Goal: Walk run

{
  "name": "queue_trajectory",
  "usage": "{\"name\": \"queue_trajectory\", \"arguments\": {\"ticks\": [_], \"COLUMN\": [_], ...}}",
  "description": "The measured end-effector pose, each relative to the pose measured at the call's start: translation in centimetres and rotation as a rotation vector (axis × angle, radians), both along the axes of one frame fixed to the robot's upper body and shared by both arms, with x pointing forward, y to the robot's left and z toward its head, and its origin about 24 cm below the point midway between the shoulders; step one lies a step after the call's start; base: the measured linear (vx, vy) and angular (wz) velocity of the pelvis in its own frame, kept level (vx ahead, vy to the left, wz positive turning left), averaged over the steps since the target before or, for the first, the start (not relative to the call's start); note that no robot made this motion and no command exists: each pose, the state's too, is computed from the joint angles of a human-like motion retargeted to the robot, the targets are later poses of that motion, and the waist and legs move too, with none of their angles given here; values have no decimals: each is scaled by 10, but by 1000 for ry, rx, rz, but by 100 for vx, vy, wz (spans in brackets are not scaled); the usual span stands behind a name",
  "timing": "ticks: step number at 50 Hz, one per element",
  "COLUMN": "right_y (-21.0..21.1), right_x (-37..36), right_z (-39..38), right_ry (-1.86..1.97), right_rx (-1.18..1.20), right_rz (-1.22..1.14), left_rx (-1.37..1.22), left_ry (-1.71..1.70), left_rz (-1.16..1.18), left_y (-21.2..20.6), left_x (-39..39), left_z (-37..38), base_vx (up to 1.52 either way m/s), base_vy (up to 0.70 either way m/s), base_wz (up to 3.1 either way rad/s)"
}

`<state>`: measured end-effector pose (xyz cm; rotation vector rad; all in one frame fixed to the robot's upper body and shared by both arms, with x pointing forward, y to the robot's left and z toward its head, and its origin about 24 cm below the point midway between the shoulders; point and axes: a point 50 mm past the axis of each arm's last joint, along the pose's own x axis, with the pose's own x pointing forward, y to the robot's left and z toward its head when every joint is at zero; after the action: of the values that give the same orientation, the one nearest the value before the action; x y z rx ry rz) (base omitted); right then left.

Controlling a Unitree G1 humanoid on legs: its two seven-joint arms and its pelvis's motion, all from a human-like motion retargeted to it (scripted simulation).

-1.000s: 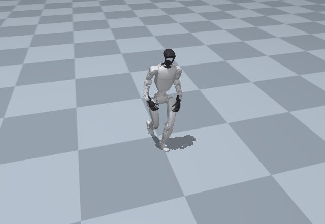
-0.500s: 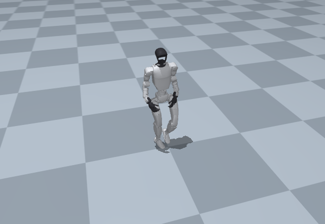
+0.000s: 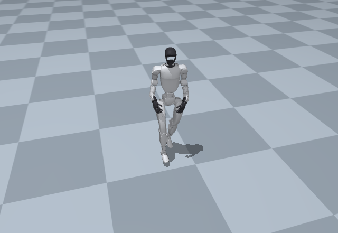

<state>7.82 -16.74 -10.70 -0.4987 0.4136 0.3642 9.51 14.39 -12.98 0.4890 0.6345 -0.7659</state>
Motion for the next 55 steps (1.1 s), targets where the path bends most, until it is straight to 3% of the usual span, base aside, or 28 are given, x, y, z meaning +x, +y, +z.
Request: {"name": "queue_trajectory", "arguments": {"ticks": [5, 11, 16, 25, 30, 33, 38, 45, 50, 55], "right_y": [-5, 1, 0, 4, 28, 37, 18, -13, 11, 9], "right_x": [21, 28, 19, -3, -24, -22, -8, -5, -18, -15], "right_z": [6, 1, -14, -17, -31, -34, -14, -7, -14, -25], "right_ry": [-74, 25, 220, 228, 358, 453, 232, 146, 245, 360], "right_rx": [22, 39, 53, -25, 9, 120, 260, 74, 108, 125], "right_rz": [-79, 74, 140, 165, 266, 189, -98, -129, -28, -5], "left_rx": [140, 198, 176, 150, 136, 8, -100, 44, 176, 182], "left_ry": [-41, 11, -45, -201, -303, -288, -251, -263, -134, 65], "left_rz": [-86, -125, -52, 92, 128, 215, 248, -42, -198, -308], "left_y": [3, -3, -9, 10, 17, 13, 1, 11, 32, 8], "left_x": [-10, -42, -40, -2, 2, 18, 28, 14, -20, -34], "left_z": [-4, -15, -9, 8, 16, 16, 18, 19, 5, -14], "base_vx": [139, 157, 147, 145, 168, 113, 119, 117, 128, 101], "base_vy": [-29, -59, -41, -43, -43, -33, -30, -32, -67, -37], "base_wz": [-15, -3, -52, -61, 62, -51, 10, 69, 4, 24]}}
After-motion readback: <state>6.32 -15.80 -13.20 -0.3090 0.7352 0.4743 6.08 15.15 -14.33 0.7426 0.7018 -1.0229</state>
